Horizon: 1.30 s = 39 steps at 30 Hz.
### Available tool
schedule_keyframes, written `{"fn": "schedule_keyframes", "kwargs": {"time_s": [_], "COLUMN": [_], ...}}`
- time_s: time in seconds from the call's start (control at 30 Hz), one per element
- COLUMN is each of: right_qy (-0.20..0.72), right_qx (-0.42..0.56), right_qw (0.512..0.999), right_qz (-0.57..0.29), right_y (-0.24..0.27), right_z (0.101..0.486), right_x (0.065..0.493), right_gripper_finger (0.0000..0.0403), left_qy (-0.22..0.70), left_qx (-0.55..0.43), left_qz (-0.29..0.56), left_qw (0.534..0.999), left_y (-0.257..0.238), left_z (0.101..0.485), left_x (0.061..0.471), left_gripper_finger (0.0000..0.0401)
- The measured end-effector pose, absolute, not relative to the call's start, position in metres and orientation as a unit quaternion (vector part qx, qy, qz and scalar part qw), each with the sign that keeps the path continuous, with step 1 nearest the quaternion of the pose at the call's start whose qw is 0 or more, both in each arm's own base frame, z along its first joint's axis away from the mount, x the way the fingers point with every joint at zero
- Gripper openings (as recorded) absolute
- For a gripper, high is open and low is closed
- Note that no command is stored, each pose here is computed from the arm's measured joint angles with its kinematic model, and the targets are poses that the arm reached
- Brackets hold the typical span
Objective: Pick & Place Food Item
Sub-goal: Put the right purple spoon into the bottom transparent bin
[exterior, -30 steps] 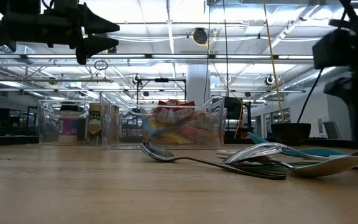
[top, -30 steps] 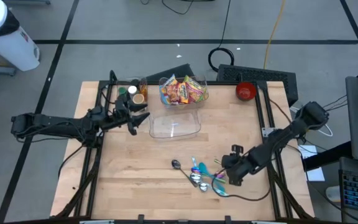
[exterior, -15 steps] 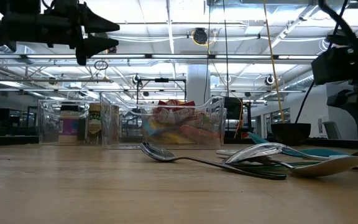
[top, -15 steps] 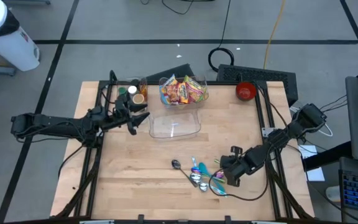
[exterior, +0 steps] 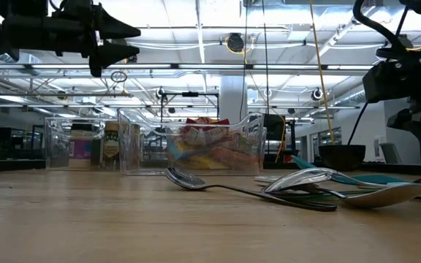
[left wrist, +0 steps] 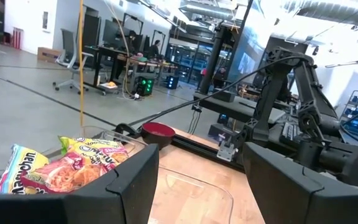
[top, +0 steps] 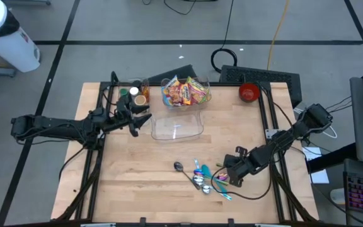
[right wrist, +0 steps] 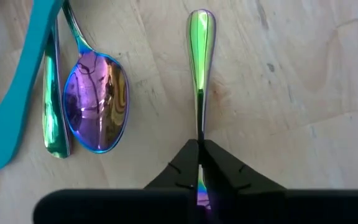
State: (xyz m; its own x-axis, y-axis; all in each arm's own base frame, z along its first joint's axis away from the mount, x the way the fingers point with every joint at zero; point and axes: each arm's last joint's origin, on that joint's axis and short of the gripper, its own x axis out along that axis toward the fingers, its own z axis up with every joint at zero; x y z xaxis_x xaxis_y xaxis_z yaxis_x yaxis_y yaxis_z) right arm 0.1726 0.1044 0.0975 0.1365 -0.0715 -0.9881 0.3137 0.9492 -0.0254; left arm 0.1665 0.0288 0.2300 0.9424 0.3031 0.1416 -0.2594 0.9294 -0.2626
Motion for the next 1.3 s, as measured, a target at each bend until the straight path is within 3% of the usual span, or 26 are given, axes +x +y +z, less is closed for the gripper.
{"fn": "schedule_keyframes", "kwargs": {"time_s": [0.33,0.73,0.9,1.3], "right_qy": [0.560,0.283,0.205,0.180], "right_qx": [0.076,0.050,0.015,-0.011], "right_qw": [0.817,0.955,0.978,0.983], "right_qz": [-0.116,-0.071,-0.045,-0.017], "right_y": [0.100,0.095,0.092,0.074], "right_z": [0.145,0.218,0.233,0.229], "right_x": [0.174,0.188,0.203,0.232], "right_gripper_finger": [0.0001,0.0001,0.0000,0.0000], "left_qy": [-0.093,-0.097,-0.097,-0.097], "left_qx": [-0.128,-0.144,-0.146,-0.167], "left_qz": [0.143,0.142,0.142,0.101], "left_qw": [0.977,0.975,0.974,0.976], "left_y": [0.029,0.029,0.029,0.027], "left_z": [0.230,0.231,0.231,0.229], "left_x": [0.166,0.166,0.166,0.171], "left_gripper_finger": [0.0241,0.0241,0.0241,0.0241]}}
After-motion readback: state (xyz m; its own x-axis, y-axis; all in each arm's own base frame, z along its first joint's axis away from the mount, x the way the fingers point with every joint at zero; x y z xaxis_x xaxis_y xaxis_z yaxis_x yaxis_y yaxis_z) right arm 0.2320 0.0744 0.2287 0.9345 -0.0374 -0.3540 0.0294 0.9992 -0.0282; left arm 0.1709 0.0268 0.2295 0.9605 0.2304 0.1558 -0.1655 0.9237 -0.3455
